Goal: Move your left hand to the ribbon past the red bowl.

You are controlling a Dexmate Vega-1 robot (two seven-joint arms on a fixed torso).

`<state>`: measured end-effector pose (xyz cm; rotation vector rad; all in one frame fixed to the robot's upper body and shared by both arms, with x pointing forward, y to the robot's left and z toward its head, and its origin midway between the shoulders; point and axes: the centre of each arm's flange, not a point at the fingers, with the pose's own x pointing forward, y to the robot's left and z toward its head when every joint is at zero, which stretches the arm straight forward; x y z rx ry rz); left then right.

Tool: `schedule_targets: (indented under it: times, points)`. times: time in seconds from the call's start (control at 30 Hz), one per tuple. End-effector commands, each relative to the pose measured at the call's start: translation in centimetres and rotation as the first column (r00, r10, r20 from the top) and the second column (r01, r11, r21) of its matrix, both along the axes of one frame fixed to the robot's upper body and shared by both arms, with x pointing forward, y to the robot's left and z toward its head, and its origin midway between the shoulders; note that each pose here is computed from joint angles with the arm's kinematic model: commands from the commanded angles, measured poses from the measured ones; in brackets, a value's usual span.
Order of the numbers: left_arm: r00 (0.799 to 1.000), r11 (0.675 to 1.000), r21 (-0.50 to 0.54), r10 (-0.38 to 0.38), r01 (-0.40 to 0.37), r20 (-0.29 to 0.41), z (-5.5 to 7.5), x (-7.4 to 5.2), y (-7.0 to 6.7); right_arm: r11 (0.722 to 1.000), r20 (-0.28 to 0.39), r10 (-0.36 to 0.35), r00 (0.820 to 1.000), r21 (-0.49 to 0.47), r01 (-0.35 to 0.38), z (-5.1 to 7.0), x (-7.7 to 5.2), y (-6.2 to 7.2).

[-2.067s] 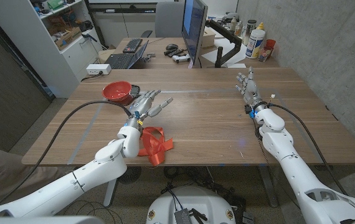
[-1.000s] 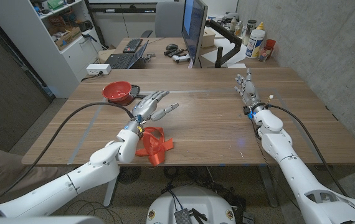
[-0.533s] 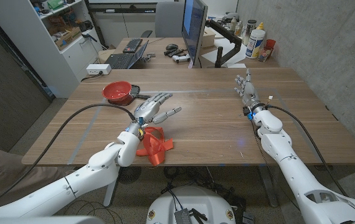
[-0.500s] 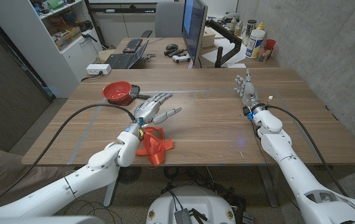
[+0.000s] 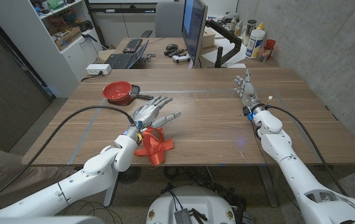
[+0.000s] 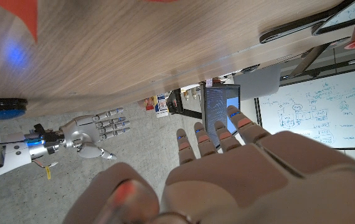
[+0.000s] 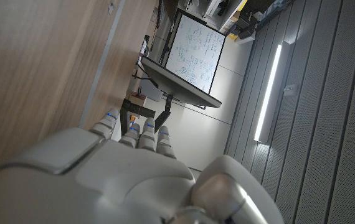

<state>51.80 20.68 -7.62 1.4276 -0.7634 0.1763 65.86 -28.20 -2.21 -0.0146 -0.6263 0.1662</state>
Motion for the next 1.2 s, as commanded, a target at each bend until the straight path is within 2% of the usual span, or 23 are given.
schedule_targets:
  times: [0.03, 0.2, 0.4, 0.83, 1.2]
  points:
    - [1.0, 0.999, 0.029, 0.018, -0.018, -0.009, -0.5, -0.7, 0.2, 1.0, 0.013, 0.011, 1.0, -0.008, -0.011, 0.3, -0.1, 0.1]
    - [0.999, 0.999, 0.04, 0.033, -0.033, -0.016, -0.5, -0.6, 0.3, 1.0, 0.013, 0.016, 1.0, -0.01, -0.016, 0.3, -0.2, 0.2]
    - [0.999, 0.998, 0.045, 0.036, -0.035, -0.027, -1.2, -0.8, 0.3, 1.0, 0.015, 0.013, 1.0, -0.009, -0.013, 0.4, -0.2, -0.1]
    - [0.999, 0.998, 0.048, 0.045, -0.044, -0.015, -1.6, -1.8, 0.4, 1.0, 0.013, 0.012, 1.0, -0.007, -0.012, 0.4, -0.2, -0.3]
    - [0.999, 0.998, 0.063, 0.029, -0.026, -0.034, -2.9, -2.5, -0.6, 1.0, 0.009, 0.01, 1.0, -0.013, -0.01, 0.1, 0.0, -0.7]
